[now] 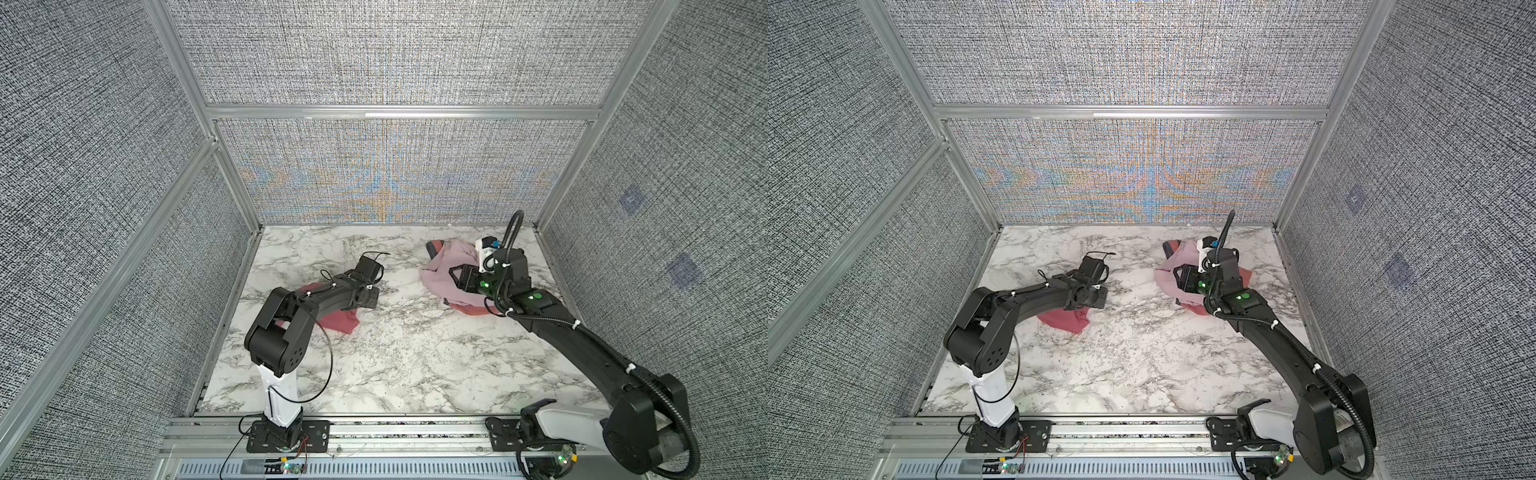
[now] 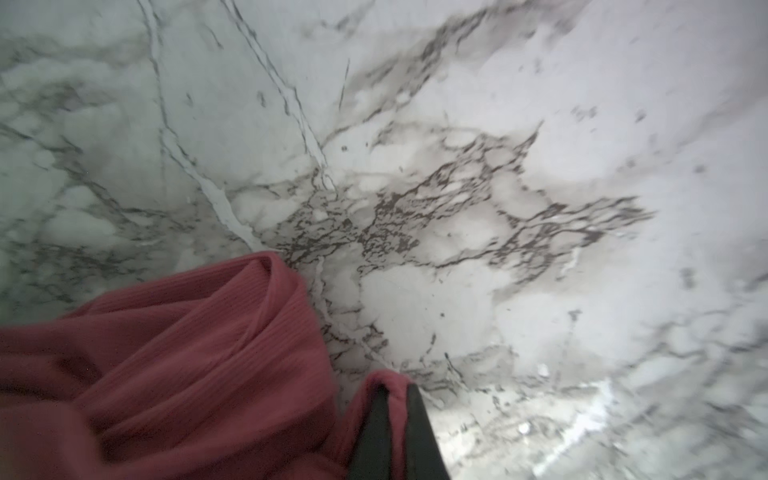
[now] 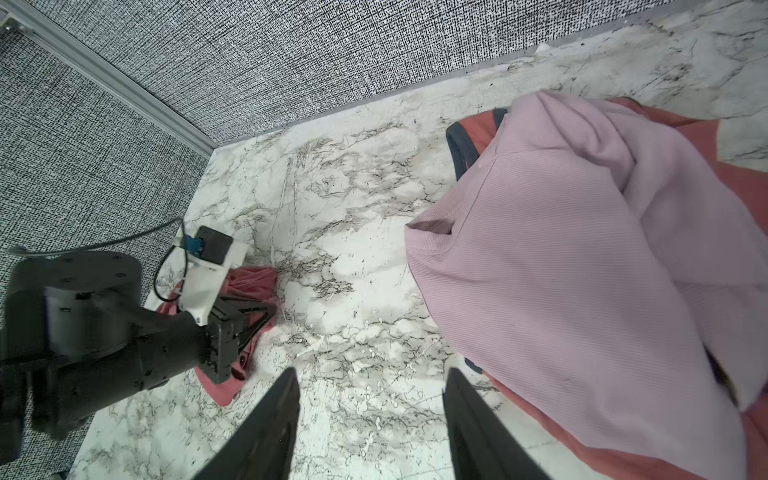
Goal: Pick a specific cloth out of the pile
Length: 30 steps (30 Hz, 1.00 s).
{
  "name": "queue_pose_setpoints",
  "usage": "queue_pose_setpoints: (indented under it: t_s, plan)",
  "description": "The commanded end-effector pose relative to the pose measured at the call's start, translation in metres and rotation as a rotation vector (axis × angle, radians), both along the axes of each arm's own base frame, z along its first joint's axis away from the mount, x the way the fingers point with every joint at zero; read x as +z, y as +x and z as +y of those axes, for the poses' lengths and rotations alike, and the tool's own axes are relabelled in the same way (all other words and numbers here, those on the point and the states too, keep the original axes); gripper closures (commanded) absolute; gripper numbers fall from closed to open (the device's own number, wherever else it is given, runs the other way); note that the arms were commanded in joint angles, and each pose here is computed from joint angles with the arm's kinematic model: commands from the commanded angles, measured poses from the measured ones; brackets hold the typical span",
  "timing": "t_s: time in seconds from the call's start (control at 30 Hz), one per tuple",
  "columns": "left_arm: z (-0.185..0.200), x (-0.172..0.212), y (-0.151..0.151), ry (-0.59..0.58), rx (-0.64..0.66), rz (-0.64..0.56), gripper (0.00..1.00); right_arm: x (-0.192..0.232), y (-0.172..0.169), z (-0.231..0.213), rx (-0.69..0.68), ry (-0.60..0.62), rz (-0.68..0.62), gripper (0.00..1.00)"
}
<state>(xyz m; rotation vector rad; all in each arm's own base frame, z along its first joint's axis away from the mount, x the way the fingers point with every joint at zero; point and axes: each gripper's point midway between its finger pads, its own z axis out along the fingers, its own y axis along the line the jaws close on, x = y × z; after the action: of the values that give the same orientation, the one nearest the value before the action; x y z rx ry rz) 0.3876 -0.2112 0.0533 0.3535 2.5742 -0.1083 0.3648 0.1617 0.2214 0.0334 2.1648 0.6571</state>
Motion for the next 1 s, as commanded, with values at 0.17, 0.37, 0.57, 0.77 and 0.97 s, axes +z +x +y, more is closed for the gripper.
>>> queue_pose_setpoints:
  t_s: [0.17, 0.37, 0.57, 0.77, 0.97]
  plan:
    - [-0.012, 0.122, 0.012, -0.222, 0.037, -0.232, 1.0, 0.008, 0.001, 0.003, 0.003, 0.034, -0.011, 0.43]
    - [0.014, 0.17, -0.004, -0.32, 0.102, -0.358, 1.0, 0.012, 0.001, 0.005, 0.011, 0.052, -0.018, 0.43]
    - [0.073, 0.161, -0.028, -0.354, 0.234, -0.396, 1.0, 0.014, 0.003, 0.008, 0.02, 0.066, -0.02, 0.43]
    - [0.136, 0.109, -0.059, -0.333, 0.416, -0.341, 1.0, 0.018, 0.006, 0.011, 0.032, 0.07, -0.024, 0.43]
    - [0.174, 0.065, -0.075, -0.331, 0.572, -0.308, 1.0, 0.02, 0.009, 0.016, 0.047, 0.075, -0.022, 0.43]
